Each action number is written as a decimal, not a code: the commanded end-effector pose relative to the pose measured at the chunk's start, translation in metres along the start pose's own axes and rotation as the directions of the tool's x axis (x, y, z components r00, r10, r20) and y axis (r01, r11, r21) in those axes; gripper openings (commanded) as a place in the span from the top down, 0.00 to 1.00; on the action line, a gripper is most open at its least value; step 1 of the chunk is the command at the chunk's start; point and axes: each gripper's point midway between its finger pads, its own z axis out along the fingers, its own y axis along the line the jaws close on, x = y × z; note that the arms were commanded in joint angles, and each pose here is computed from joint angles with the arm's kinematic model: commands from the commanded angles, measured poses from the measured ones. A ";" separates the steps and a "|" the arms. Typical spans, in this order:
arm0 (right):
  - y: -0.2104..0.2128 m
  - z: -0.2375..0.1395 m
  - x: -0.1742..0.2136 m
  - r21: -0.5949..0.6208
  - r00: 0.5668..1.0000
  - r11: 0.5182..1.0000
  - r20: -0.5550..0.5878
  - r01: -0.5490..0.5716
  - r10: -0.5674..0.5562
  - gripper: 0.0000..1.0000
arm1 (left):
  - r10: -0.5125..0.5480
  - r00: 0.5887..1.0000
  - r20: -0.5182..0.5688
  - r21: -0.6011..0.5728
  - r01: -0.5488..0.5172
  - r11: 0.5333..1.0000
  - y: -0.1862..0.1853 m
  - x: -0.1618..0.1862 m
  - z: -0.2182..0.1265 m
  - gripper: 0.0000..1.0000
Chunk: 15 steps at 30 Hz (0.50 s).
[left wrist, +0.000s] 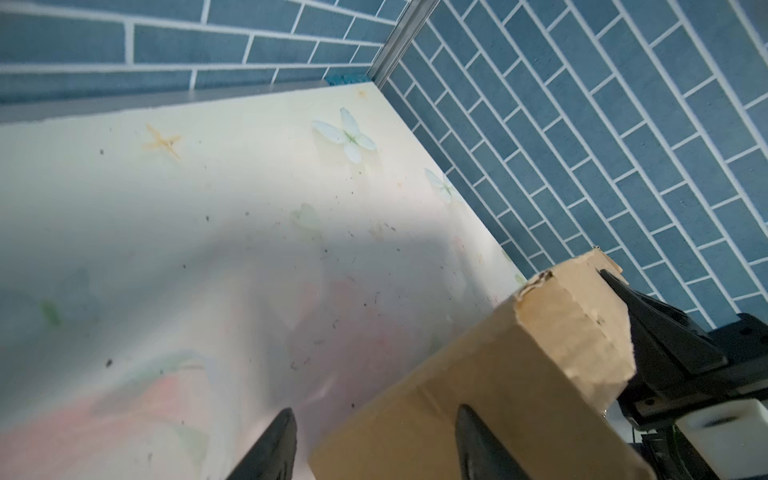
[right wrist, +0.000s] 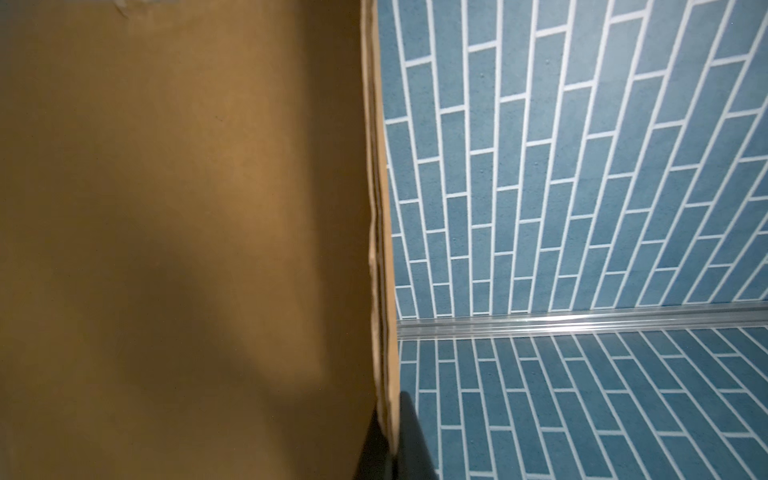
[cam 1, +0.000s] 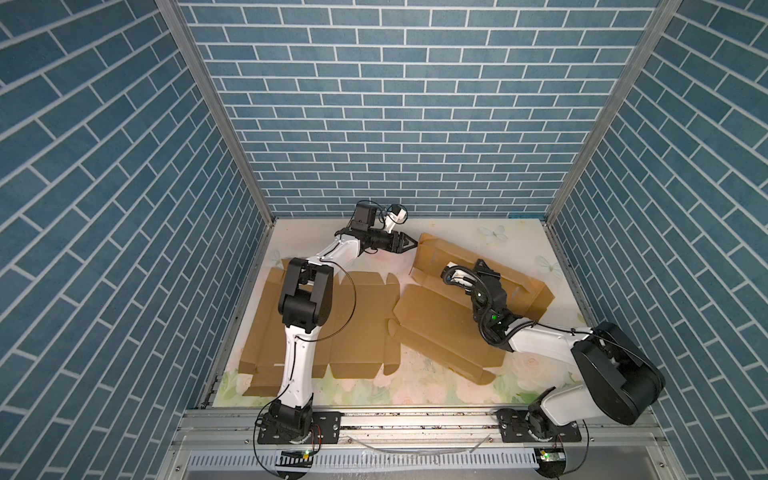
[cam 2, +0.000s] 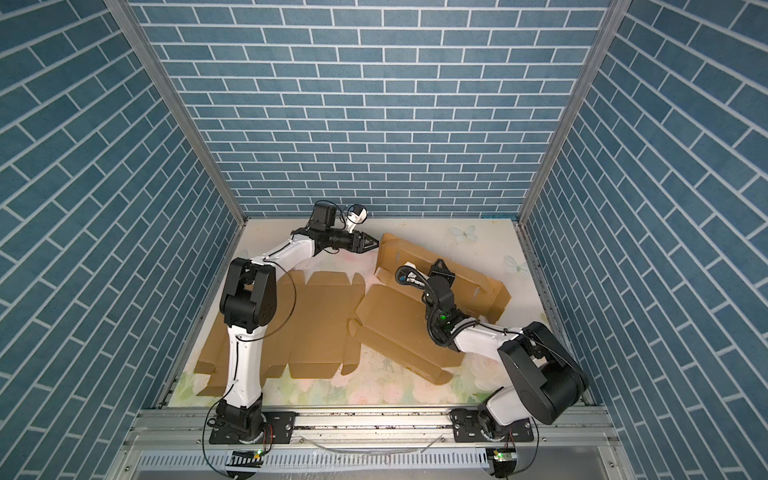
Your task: Fold the paper box
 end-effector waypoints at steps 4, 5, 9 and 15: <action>-0.013 0.025 -0.027 0.079 0.995 0.997 0.097 0.009 -0.017 1.00 | -0.058 0.998 0.037 -0.055 0.060 0.997 0.042 -0.013 0.008 0.38; -0.011 0.024 -0.028 0.084 0.995 0.996 0.102 0.012 -0.021 1.00 | -0.068 0.996 0.050 -0.065 0.071 0.995 0.049 -0.016 0.004 0.38; -0.011 0.018 -0.025 0.087 0.993 0.996 0.114 -0.002 -0.008 1.00 | -0.071 0.991 0.113 -0.104 0.083 0.991 0.064 -0.032 -0.017 0.37; -0.010 0.010 -0.023 0.068 0.991 0.998 0.135 -0.011 0.002 1.00 | -0.067 0.992 0.107 -0.184 0.086 0.979 0.093 -0.030 -0.009 0.35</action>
